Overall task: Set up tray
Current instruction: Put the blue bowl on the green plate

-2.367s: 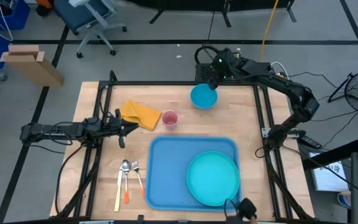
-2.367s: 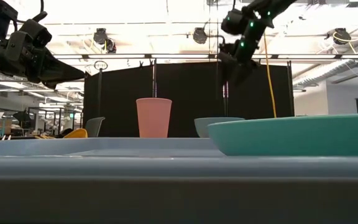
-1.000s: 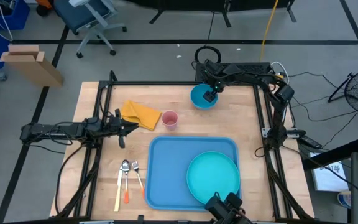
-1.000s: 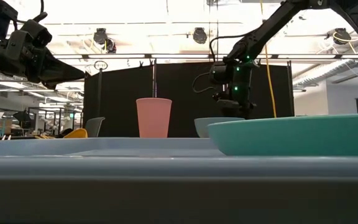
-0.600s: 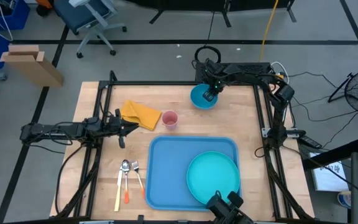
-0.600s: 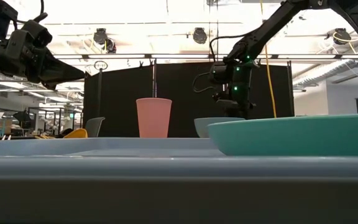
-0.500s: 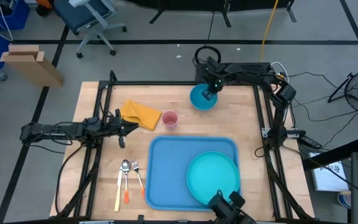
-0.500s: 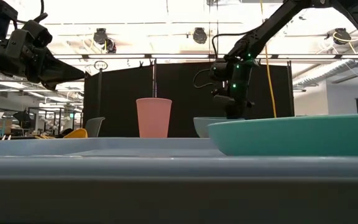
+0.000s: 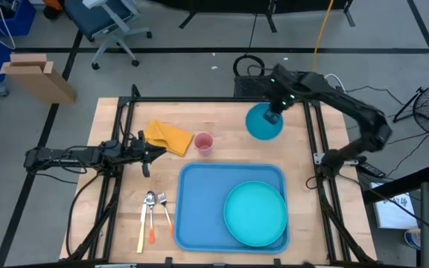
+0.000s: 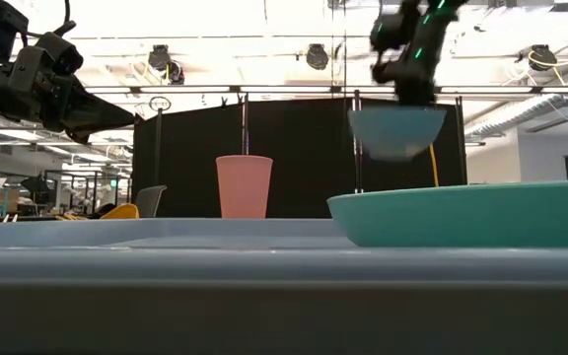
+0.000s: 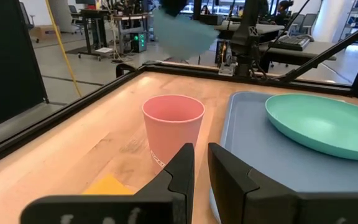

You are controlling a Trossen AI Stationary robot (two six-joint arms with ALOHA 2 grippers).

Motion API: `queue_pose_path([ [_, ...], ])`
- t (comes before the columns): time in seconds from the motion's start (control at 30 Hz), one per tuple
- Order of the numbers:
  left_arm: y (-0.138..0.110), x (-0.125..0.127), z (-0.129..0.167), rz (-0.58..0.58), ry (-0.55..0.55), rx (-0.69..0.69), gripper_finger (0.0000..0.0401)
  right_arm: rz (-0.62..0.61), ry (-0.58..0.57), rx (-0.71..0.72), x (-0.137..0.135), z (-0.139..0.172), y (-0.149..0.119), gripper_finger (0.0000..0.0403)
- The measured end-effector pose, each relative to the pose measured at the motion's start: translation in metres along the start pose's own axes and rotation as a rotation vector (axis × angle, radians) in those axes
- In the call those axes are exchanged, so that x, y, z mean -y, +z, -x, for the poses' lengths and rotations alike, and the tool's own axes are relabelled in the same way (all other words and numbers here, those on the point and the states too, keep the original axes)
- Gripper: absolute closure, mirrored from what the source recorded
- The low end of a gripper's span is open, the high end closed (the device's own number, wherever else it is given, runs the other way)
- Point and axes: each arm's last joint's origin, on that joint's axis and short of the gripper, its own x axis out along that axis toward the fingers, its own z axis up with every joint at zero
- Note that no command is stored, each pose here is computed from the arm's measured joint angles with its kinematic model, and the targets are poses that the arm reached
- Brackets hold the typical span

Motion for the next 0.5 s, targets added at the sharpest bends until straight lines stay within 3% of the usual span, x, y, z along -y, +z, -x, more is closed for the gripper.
queue_pose_path([
  [0.23,0.001,0.000,0.000,0.003,-0.001,0.019,0.0352,0.079,0.079,-0.007,-0.067,0.047,-0.039,0.0402],
  [0.5,0.002,0.000,0.000,-0.002,-0.001,0.026,0.0352,0.351,0.196,-0.059,-0.167,0.050,-0.072,0.0402],
])
